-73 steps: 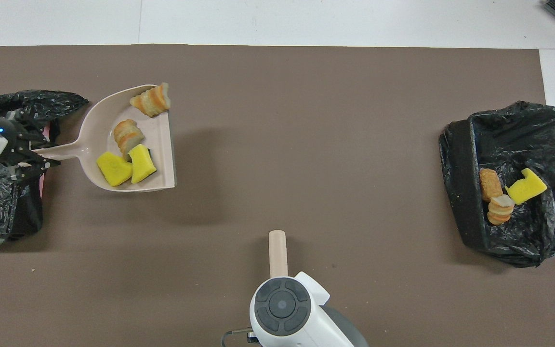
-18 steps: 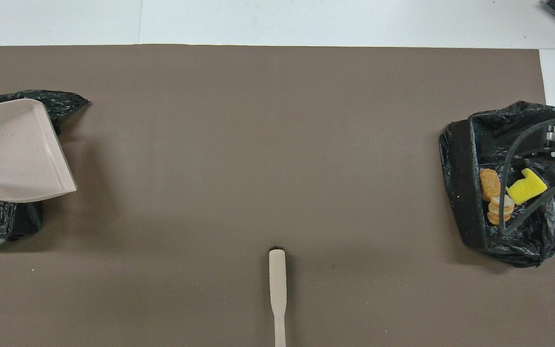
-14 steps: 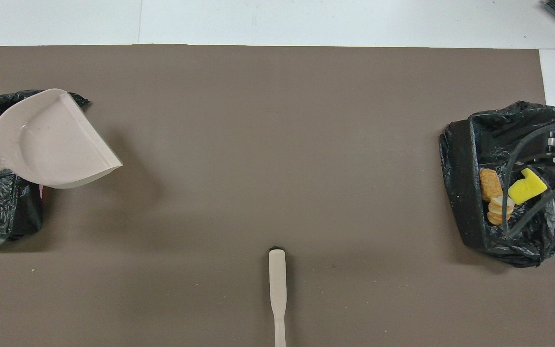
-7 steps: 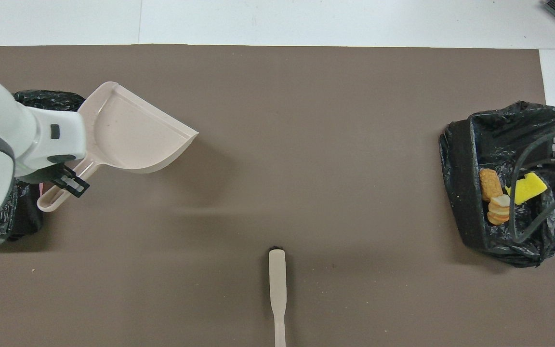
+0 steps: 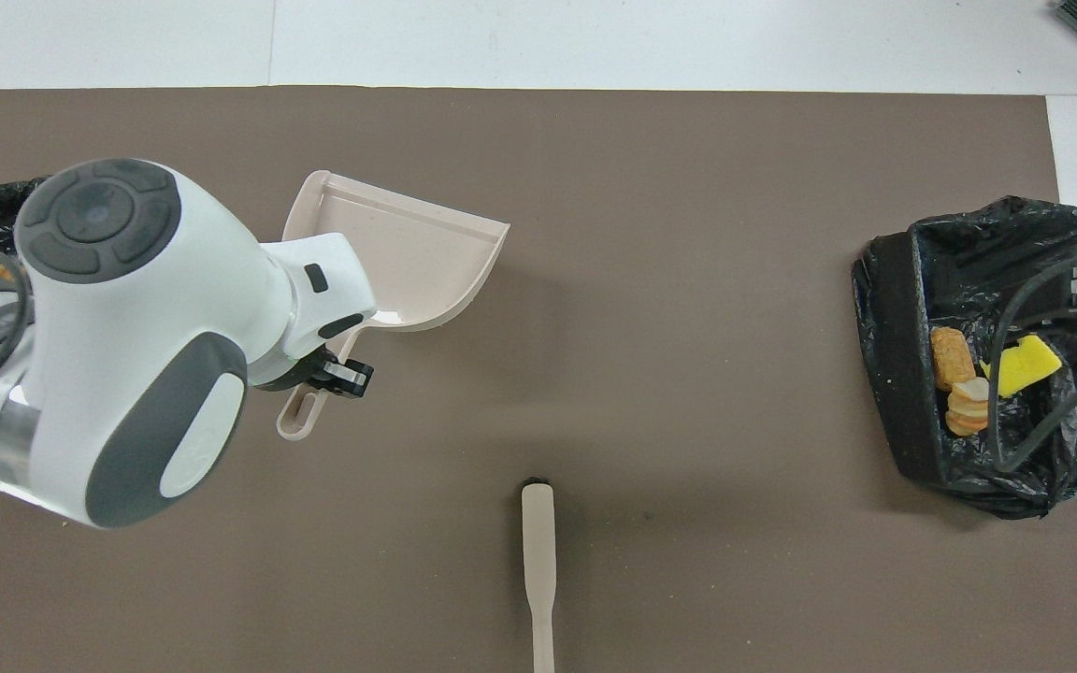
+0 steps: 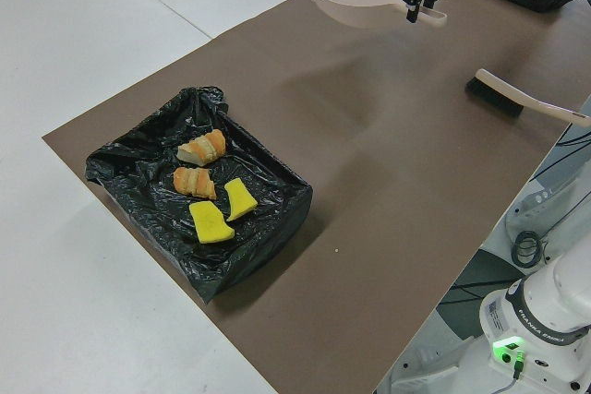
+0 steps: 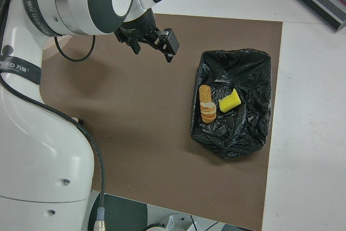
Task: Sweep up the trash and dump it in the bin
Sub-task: 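Bring the dustpan back to the mat center with the left gripper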
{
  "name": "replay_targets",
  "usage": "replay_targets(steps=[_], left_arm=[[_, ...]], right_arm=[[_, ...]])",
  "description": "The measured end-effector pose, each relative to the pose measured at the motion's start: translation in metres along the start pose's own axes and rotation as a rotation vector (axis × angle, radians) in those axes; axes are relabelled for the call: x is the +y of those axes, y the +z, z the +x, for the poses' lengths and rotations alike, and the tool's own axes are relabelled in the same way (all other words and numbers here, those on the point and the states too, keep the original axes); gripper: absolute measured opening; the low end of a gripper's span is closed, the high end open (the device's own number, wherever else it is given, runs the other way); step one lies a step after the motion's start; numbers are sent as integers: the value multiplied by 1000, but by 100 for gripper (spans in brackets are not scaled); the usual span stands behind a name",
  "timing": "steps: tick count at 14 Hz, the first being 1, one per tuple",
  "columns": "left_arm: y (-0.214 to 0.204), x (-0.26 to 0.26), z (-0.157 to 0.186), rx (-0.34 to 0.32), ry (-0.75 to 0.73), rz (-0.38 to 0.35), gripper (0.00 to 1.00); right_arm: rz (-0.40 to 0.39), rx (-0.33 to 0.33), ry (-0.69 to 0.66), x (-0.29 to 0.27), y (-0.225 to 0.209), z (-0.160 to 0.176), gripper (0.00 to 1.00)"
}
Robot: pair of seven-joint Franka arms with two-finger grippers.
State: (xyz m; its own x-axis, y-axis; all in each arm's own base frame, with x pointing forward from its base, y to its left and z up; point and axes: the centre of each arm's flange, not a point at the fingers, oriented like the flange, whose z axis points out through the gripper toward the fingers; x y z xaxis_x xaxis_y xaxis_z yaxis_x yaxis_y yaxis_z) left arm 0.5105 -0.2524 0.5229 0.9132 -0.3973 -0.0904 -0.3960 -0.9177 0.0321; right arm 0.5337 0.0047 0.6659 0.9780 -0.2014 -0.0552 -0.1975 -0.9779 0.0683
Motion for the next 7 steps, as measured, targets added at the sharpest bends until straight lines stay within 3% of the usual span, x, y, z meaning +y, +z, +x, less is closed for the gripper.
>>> replay_targets(steps=[7], left_arm=[[87, 82, 50, 61, -86, -14, 32]], right_arm=[[0, 0, 2, 1, 0, 0, 100]])
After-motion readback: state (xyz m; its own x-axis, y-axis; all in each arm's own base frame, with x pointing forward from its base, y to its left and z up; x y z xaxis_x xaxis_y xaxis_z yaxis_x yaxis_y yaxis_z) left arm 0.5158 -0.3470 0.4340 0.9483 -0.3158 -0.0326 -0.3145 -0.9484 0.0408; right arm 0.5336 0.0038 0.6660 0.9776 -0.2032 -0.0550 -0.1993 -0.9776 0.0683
